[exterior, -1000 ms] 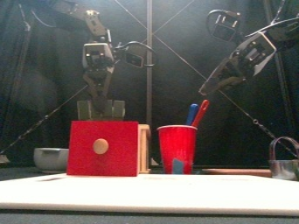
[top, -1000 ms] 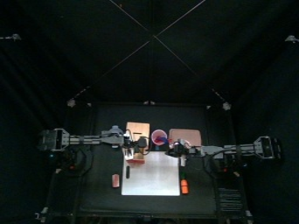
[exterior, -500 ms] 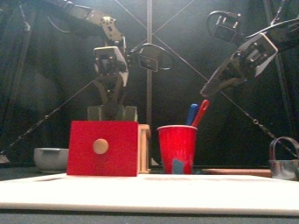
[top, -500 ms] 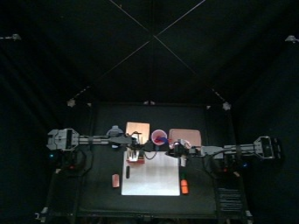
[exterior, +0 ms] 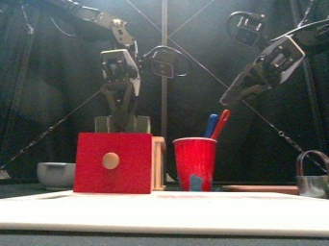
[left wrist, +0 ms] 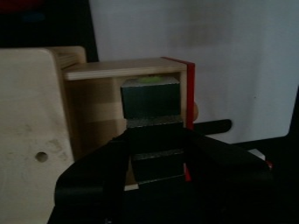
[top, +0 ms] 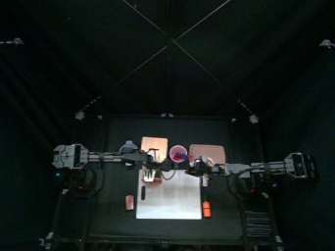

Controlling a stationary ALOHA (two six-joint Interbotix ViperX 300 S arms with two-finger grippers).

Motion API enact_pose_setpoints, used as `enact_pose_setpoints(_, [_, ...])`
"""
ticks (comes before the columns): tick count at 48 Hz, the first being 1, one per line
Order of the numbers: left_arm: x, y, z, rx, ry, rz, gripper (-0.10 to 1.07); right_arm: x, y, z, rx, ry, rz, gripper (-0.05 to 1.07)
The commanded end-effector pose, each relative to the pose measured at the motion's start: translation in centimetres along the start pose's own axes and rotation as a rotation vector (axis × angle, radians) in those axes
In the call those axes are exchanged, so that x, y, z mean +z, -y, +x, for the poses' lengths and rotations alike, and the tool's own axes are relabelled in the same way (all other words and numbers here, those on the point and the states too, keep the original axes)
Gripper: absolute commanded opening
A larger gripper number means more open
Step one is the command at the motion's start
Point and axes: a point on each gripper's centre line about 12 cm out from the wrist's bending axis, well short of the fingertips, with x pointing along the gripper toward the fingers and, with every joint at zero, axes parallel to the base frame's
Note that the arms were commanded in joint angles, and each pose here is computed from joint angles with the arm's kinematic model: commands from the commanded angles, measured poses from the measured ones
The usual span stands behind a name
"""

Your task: Drop sushi roll into open drawer

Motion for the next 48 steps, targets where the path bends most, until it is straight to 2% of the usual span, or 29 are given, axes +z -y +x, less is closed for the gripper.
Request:
enact_pose_setpoints(1, [0.1, -0.1, -0.9, 0.003, 0.030, -0.002, 0.82, 1.2, 0.1, -0.2, -0.002, 0.038, 0.012, 0.03])
enact_pose_setpoints(10, [0.2, -0.3, -1.1, 0.019, 0.056, 0.000, 0.87, 1.2, 0.1, -0.1, -0.002, 0.038, 0.021, 0.03])
enact_pose_setpoints(19, [0.2, -0.7, -1.4, 0.038, 0.066, 0.003, 0.88, 1.3, 0.1, -0.2, -0.002, 0.040, 0.028, 0.03])
enact_pose_setpoints(29, [0.3, -0.6, -3.6, 0.052, 0.132, -0.001, 0.88, 1.3, 0.1, -0.2, -0.003, 0.043, 0.034, 0.03])
enact_pose_setpoints(33, [-0.1, -0.8, -5.2, 0.062, 0.182, -0.016, 0.87, 1.5, 0.1, -0.4, -0.003, 0.049, 0.031, 0.03])
enact_pose_setpoints(42, [-1.4, -0.8, -8.1, 0.097, 0.367, -0.052, 0.87, 1.7, 0.1, -0.8, -0.004, 0.066, 0.031, 0.03])
enact_pose_setpoints(48, [-2.8, -0.7, -9.1, 0.126, 0.543, -0.076, 0.87, 1.9, 0.1, -1.1, -0.003, 0.077, 0.030, 0.03])
